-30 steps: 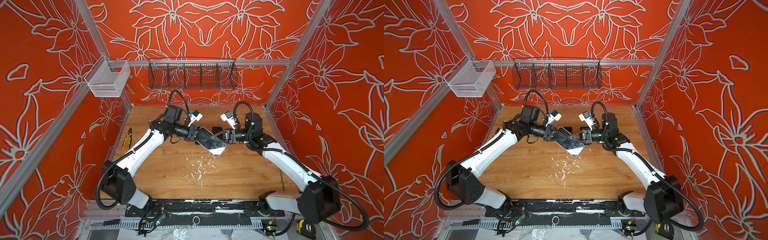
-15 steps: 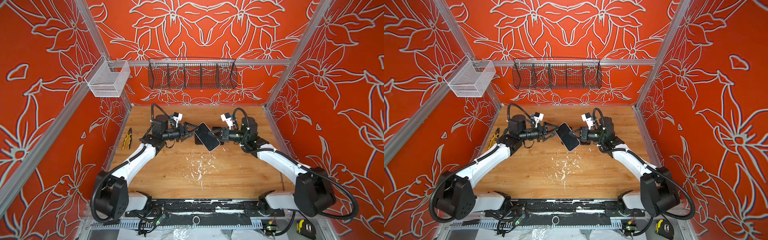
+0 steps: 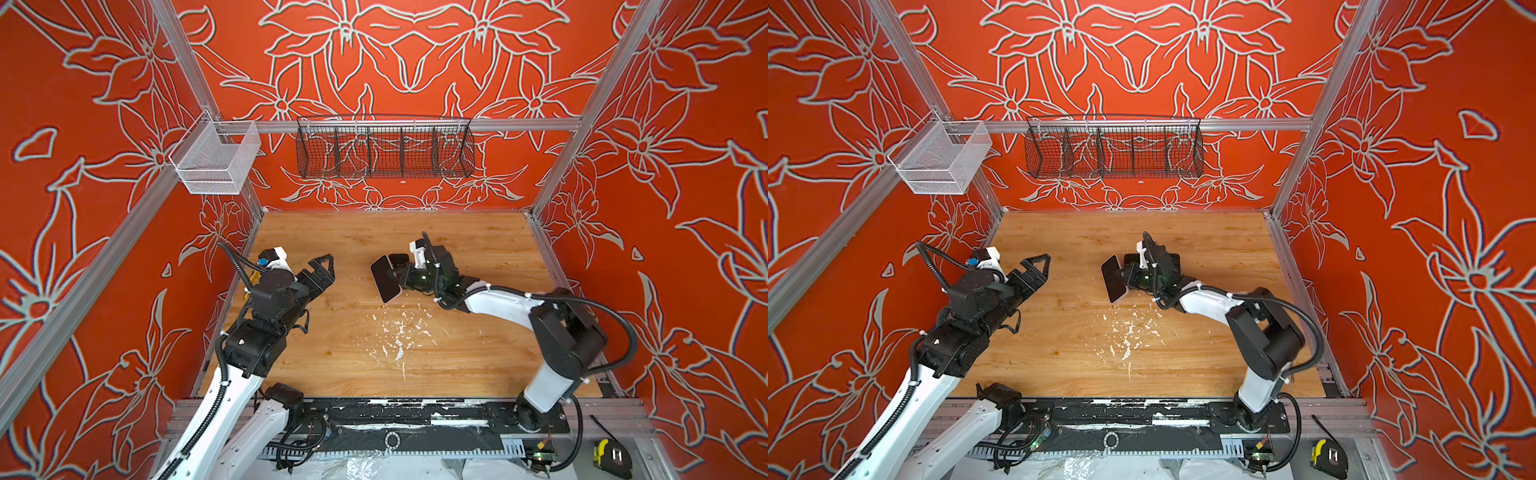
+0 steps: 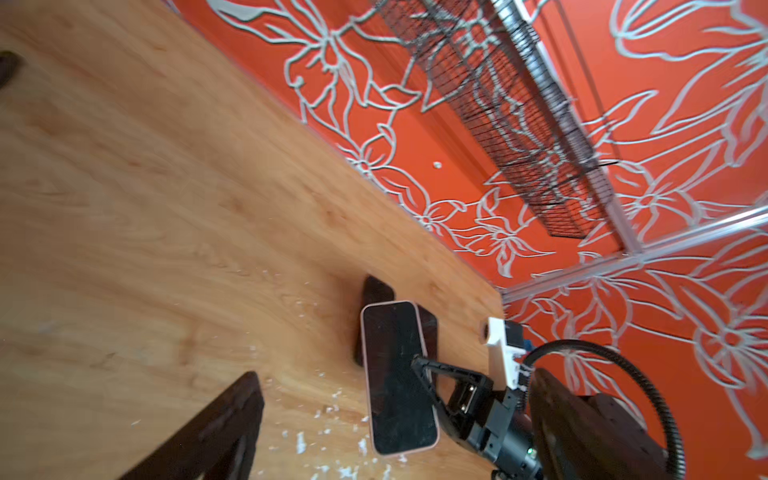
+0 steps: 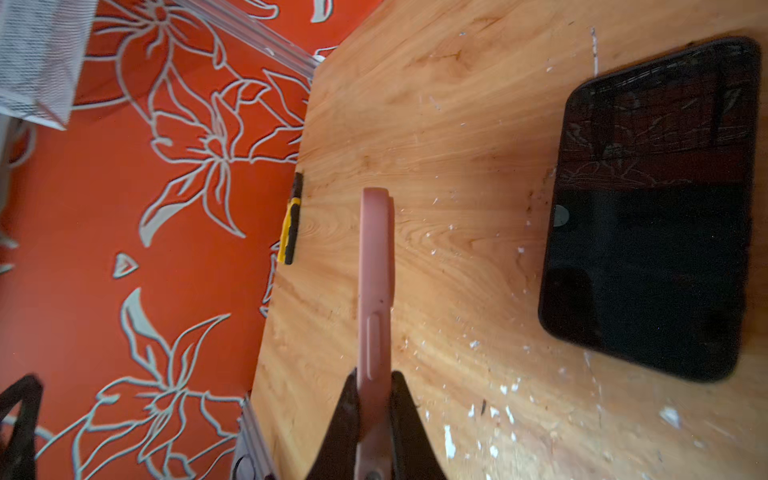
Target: Put the phone into the phone case
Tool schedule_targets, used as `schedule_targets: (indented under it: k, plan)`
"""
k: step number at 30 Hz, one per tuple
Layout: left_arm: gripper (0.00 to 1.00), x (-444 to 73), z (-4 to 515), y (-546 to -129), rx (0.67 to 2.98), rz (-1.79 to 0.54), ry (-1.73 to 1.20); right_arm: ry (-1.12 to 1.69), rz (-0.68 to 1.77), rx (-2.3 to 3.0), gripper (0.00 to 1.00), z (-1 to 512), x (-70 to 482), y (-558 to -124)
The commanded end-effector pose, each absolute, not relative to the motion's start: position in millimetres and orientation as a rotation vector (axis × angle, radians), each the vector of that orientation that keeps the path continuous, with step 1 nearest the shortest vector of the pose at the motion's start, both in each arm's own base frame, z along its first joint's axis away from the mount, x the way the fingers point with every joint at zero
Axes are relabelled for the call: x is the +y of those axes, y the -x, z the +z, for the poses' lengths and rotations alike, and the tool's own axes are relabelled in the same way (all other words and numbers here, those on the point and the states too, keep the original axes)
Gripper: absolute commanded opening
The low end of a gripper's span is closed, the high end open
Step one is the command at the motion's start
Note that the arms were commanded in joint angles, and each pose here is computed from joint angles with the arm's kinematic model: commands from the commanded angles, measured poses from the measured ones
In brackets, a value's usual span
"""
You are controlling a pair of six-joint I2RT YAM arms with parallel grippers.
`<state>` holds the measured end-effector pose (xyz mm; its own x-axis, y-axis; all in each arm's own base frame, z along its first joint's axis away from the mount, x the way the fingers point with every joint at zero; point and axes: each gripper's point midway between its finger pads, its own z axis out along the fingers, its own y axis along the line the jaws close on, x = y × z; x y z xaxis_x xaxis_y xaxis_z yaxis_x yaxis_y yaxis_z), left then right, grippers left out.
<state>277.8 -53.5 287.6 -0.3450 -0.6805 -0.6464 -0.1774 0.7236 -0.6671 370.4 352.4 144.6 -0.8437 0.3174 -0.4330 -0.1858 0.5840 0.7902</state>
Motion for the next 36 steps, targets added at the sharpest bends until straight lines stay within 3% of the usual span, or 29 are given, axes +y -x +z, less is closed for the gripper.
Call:
schedule_targets:
  k: [1,10,30,36]
  plan:
    - [0.97,-32,252,-265,2.012,-0.391,0.683,-0.218,1.2,2.095,0.0,171,369,-412]
    - [0.97,-24,250,-253,2.016,-0.338,0.657,-0.363,1.114,2.111,0.0,123,397,-448]
    - [0.97,-28,251,-261,2.013,-0.33,0.61,-0.4,1.063,2.249,0.0,61,414,-454]
    - [0.97,-28,251,-261,2.02,-0.33,0.611,-0.395,1.017,2.272,0.1,51,409,-453]
